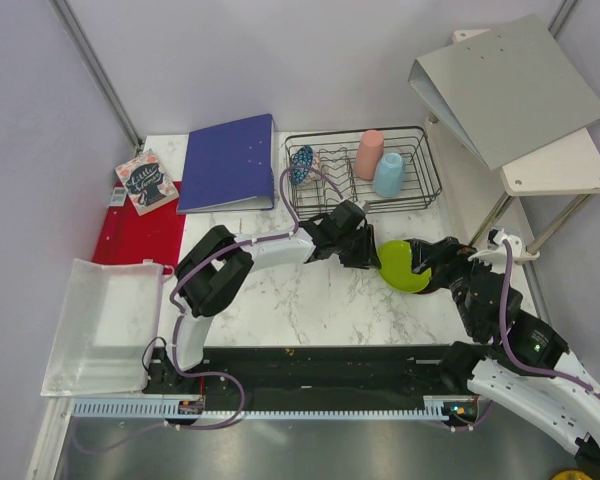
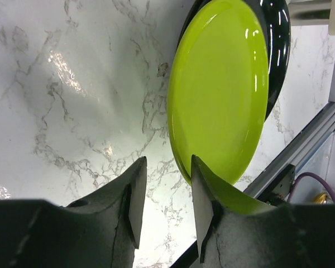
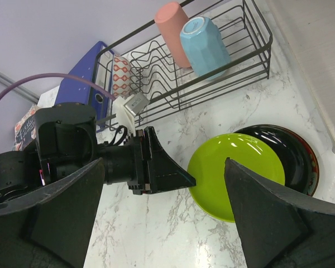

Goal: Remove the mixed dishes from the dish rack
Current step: Place the plate at the center of the board.

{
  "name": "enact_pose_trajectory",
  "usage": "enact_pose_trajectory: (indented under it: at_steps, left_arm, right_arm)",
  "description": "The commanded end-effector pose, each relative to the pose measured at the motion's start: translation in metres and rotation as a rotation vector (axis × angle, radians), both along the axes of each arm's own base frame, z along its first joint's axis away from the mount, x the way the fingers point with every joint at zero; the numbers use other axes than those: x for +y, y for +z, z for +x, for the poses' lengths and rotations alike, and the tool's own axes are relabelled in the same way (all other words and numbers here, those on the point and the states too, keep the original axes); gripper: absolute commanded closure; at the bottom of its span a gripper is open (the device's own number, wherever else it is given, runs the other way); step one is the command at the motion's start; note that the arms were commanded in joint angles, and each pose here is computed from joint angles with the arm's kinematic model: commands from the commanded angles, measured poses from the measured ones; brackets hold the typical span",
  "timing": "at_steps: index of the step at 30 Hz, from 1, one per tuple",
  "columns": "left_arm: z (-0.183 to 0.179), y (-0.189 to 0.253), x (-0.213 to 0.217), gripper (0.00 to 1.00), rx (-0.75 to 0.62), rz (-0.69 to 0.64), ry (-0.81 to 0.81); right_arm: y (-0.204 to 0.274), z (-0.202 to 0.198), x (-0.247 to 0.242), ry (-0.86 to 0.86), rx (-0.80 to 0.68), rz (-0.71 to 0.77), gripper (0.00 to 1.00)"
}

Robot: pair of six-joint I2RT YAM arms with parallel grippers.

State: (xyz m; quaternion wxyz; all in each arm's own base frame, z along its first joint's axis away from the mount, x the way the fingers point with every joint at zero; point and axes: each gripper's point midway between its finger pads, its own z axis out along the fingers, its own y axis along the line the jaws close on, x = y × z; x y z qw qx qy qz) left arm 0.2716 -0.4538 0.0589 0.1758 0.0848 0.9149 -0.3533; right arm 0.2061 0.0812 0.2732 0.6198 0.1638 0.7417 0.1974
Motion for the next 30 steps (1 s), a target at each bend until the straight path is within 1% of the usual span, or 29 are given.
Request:
enact_pose_trajectory:
  at_steps: [1, 9, 22, 27, 30]
  left_arm:
    - [0.006, 0.013, -0.002, 0.57, -0.067, 0.009, -0.026]
    - [0.004, 0.002, -0.020, 0.58, -0.045, -0.001, -0.052]
    - [0.012, 0.009, -0.049, 0.58, -0.042, -0.062, -0.083]
    - [0.014, 0.023, -0.054, 0.54, -0.071, -0.085, -0.111]
    - [0.016, 0.039, -0.054, 0.53, -0.103, -0.098, -0.115]
  right_arm:
    - [0.000, 0.001, 0.006, 0.019, 0.003, 0.024, 0.05]
    - [0.001, 0.001, 0.003, 0.008, -0.002, 0.020, 0.05]
    - [-0.005, 0.003, 0.004, 0.000, 0.011, 0.005, 0.05]
    - [-0.006, 0.002, 0.004, 0.003, 0.012, 0.004, 0.05]
    - [-0.005, 0.002, 0.003, 0.004, 0.007, 0.006, 0.05]
